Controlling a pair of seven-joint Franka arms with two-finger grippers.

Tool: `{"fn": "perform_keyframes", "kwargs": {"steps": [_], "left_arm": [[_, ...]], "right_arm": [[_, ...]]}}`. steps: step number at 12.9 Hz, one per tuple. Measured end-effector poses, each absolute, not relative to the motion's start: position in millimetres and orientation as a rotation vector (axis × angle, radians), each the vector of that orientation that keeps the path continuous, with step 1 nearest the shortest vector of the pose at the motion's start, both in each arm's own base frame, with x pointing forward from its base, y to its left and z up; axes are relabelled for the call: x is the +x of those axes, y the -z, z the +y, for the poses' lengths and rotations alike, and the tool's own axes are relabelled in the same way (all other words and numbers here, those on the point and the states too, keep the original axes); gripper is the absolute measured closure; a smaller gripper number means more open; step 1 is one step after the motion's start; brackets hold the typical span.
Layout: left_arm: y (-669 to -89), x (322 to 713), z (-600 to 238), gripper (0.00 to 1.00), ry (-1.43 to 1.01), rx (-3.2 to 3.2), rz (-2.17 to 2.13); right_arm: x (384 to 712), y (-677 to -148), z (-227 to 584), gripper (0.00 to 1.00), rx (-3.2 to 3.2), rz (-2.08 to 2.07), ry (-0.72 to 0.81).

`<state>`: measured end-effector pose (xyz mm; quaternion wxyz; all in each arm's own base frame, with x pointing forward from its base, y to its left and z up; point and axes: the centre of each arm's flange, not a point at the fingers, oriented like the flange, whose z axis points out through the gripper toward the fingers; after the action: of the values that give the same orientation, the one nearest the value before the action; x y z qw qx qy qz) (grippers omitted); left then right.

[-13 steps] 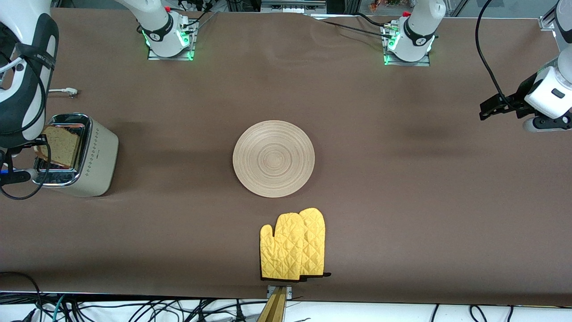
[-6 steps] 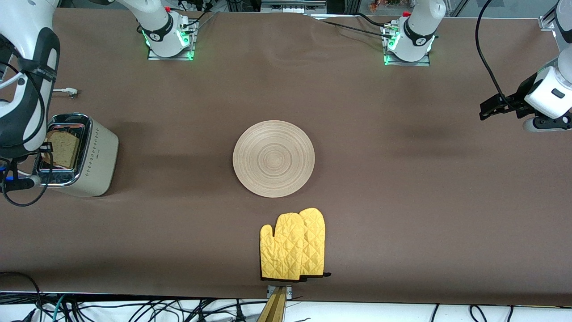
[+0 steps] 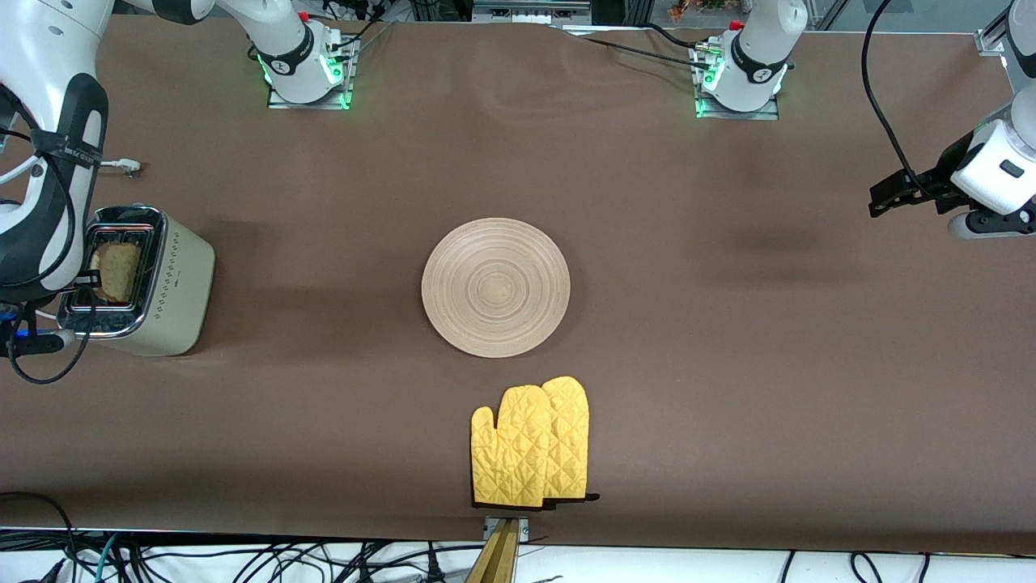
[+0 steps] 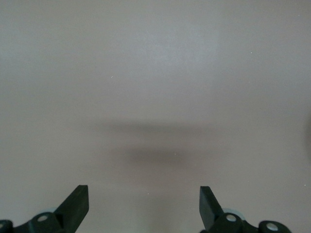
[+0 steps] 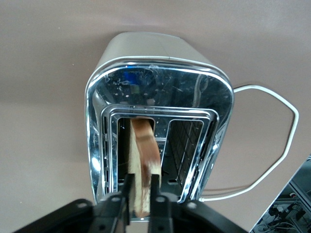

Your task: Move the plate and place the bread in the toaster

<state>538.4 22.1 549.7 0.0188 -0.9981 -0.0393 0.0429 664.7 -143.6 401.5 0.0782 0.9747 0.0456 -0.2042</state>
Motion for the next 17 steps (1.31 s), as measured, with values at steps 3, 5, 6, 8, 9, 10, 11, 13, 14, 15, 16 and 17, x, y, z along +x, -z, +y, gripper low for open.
{"fn": "perform_keyframes", "kwargs": {"steps": [3, 5, 6, 8, 9, 10, 11, 13, 14, 15, 16, 17], "left_arm": [[-554.3, 538.4, 22.1, 0.00, -0.119, -3.099, -0.122], [-557.4, 538.5, 22.1, 0.00, -0.110, -3.102, -0.123], [-559.2, 538.6, 22.0, 0.00, -0.106, -3.105, -0.125], [-566.8, 538.2, 22.8, 0.00, -0.097, -3.111, -0.130], [-570.4, 537.9, 23.0, 0.00, -0.092, -3.113, -0.132], [-572.7, 537.7, 23.1, 0.00, -0.087, -3.117, -0.134], [-573.4, 537.6, 23.1, 0.00, -0.087, -3.120, -0.136], [-574.2, 537.7, 24.4, 0.00, -0.084, -3.121, -0.140], [-576.4, 537.9, 26.0, 0.00, -0.078, -3.122, -0.145], [-578.6, 538.1, 26.9, 0.00, -0.072, -3.122, -0.148], [-579.6, 538.1, 27.0, 0.00, -0.071, -3.123, -0.148], [-579.9, 537.8, 27.4, 0.00, -0.074, -3.122, -0.149]], "right_arm": [[666.3, -417.2, -143.3, 0.42, 2.922, 0.137, 0.570], [663.5, -437.9, -142.2, 0.22, 2.938, 0.139, 0.531], [661.1, -449.4, -140.7, 0.12, 2.949, 0.141, 0.513], [657.2, -473.1, -132.3, 0.00, 2.972, 0.161, 0.464], [656.2, -481.0, -123.6, 0.00, 2.984, 0.180, 0.449], [656.0, -485.8, -111.3, 0.00, 3.004, 0.204, 0.441], [656.3, -487.6, -97.5, 0.00, 3.030, 0.231, 0.439], [655.3, -487.4, -71.3, 0.00, 3.079, 0.280, 0.464], [654.8, -488.1, -60.8, 0.00, 3.090, 0.301, 0.472], [654.5, -492.1, -50.2, 0.00, 3.098, 0.316, 0.462], [654.1, -497.0, -38.9, 0.00, 3.113, 0.309, 0.447], [652.9, -503.0, -28.7, 0.00, 3.129, 0.281, 0.433]]}}
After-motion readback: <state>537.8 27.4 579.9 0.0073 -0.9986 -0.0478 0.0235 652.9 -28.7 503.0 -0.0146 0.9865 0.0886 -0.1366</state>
